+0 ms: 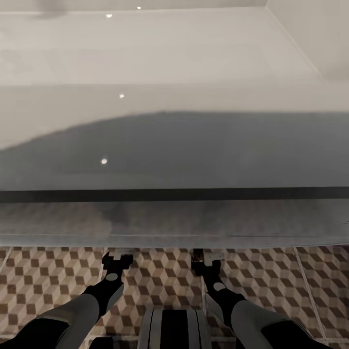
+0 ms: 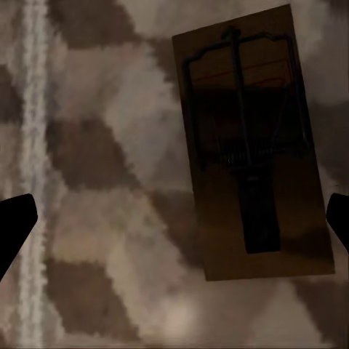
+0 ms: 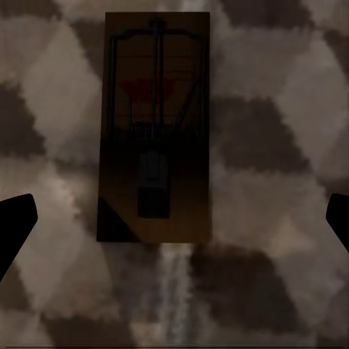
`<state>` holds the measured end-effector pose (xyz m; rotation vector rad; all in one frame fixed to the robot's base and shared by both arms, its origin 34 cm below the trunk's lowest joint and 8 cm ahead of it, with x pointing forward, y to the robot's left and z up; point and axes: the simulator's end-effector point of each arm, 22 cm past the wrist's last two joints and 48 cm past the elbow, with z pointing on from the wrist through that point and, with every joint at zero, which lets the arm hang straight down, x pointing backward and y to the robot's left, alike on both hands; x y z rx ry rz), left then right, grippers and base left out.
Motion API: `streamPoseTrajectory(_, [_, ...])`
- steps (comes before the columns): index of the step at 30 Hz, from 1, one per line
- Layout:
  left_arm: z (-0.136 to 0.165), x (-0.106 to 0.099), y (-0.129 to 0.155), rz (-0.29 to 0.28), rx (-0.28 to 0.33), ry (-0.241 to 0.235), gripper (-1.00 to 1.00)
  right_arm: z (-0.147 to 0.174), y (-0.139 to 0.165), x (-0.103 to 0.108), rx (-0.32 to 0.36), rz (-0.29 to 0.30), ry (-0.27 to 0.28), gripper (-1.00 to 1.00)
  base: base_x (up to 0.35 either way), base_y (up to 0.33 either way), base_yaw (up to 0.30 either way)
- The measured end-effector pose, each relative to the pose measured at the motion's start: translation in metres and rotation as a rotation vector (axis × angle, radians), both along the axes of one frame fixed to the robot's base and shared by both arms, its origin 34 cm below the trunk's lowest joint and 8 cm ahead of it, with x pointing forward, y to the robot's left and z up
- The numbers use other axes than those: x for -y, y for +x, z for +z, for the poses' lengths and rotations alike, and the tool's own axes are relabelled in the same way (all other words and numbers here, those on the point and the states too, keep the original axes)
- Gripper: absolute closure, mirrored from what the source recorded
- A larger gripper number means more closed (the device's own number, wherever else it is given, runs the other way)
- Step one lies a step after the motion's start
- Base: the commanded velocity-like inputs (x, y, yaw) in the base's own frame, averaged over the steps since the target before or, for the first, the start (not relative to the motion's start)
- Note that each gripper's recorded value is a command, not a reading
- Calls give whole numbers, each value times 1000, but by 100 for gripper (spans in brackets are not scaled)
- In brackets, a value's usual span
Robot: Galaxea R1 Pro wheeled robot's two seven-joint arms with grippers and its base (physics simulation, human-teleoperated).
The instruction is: Take the four mousetraps from the cabinet in the bathroom and place them on the bathroom floor. Make sure all four end up on the same floor surface, and ensure that at least two of them are either under or directly next to the same bathroom sink.
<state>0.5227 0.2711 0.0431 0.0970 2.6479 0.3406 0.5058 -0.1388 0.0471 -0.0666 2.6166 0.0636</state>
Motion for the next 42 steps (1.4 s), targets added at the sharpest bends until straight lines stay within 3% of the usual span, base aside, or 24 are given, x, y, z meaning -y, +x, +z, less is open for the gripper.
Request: streamPoseTrajectory(42, [1,-3,0,24,4,4,-100,1,4,0,11,-2,2,-100,-280,131,0])
